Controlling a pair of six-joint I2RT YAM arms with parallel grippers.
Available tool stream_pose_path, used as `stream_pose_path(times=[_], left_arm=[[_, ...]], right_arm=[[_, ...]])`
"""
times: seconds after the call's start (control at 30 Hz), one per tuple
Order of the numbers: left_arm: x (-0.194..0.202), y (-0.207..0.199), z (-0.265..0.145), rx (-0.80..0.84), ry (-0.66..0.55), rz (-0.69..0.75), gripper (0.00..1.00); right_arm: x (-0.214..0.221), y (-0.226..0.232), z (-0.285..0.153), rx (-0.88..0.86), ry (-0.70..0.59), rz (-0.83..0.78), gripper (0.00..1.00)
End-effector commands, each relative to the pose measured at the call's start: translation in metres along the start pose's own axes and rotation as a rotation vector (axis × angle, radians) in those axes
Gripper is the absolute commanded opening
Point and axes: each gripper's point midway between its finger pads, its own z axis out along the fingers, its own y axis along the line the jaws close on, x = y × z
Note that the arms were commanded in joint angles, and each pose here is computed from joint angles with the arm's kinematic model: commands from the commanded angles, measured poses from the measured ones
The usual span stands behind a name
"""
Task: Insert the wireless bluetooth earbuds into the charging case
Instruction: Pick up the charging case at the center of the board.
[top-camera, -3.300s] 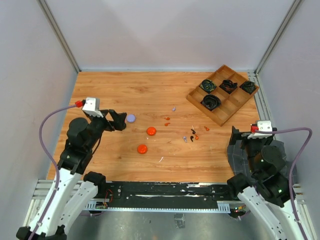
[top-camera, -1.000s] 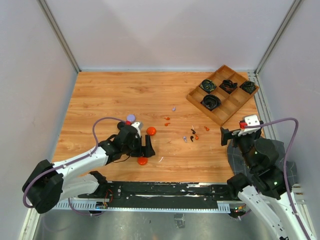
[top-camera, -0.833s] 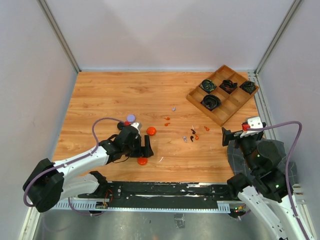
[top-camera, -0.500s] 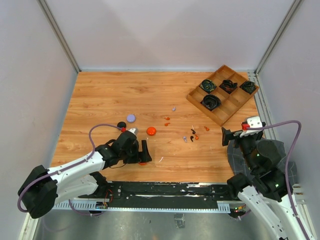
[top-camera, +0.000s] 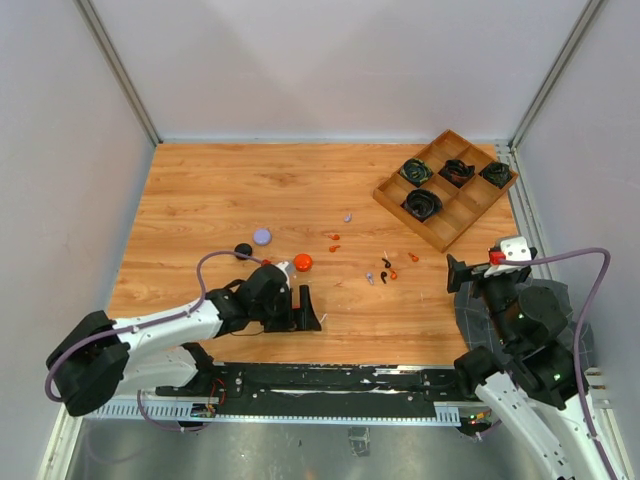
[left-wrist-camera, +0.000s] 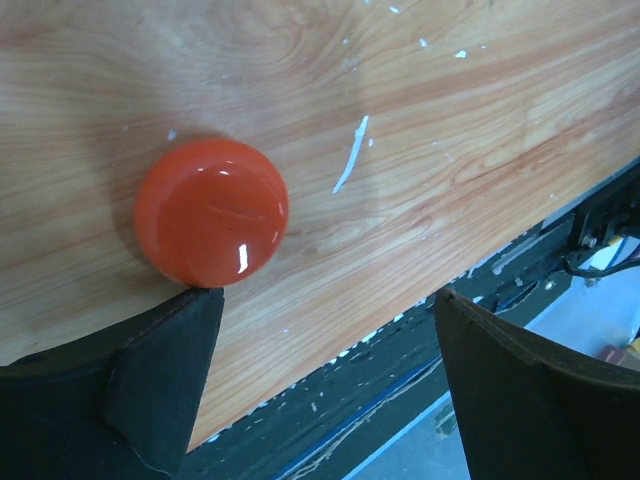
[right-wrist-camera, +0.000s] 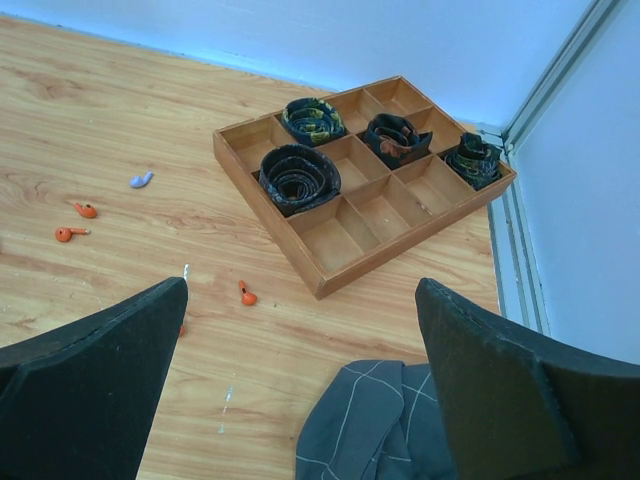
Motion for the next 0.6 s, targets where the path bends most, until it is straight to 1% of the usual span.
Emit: stream_pose_path(times=[0.0,0.07,0.17,0.27,0.37,0.47,0.57], left_arm=[[-0.015,-0.023,0.009,0.053,-0.034,0.01,0.92],[-0.025,-0.031,0.012,0.052,-0.046,0.032,0.92],[-0.027,-0.032,0.014,0.025,-0.033,0.068,0.93],[-0.022,-0.018,0.007,-0.035,-0.036,0.078,0.92],[-0.02,-0.005,-0.006,-0.104,-0.069,0.091,0.92],[-0.025,0.004,-0.015,-0.177,-0.115,0.12,0.92],[-0.034,0.009,-0.016,-0.244,-0.148,0.157,0.91]], right_arm=[[-0.003,0.0,-0.001,0.002,-0.027,0.015,0.99],[-0.004,0.0,-0.002,0.002,-0.031,0.017,0.99],[-0.004,0.001,-0.002,-0.002,-0.031,0.017,0.98],[-0.005,0.002,-0.002,-0.011,-0.035,0.02,0.98],[-0.005,0.003,-0.003,-0.014,-0.036,0.023,0.99],[-0.005,0.002,-0.003,-0.011,-0.037,0.022,0.99],[-0.004,0.003,-0.002,-0.013,-0.036,0.021,0.99]])
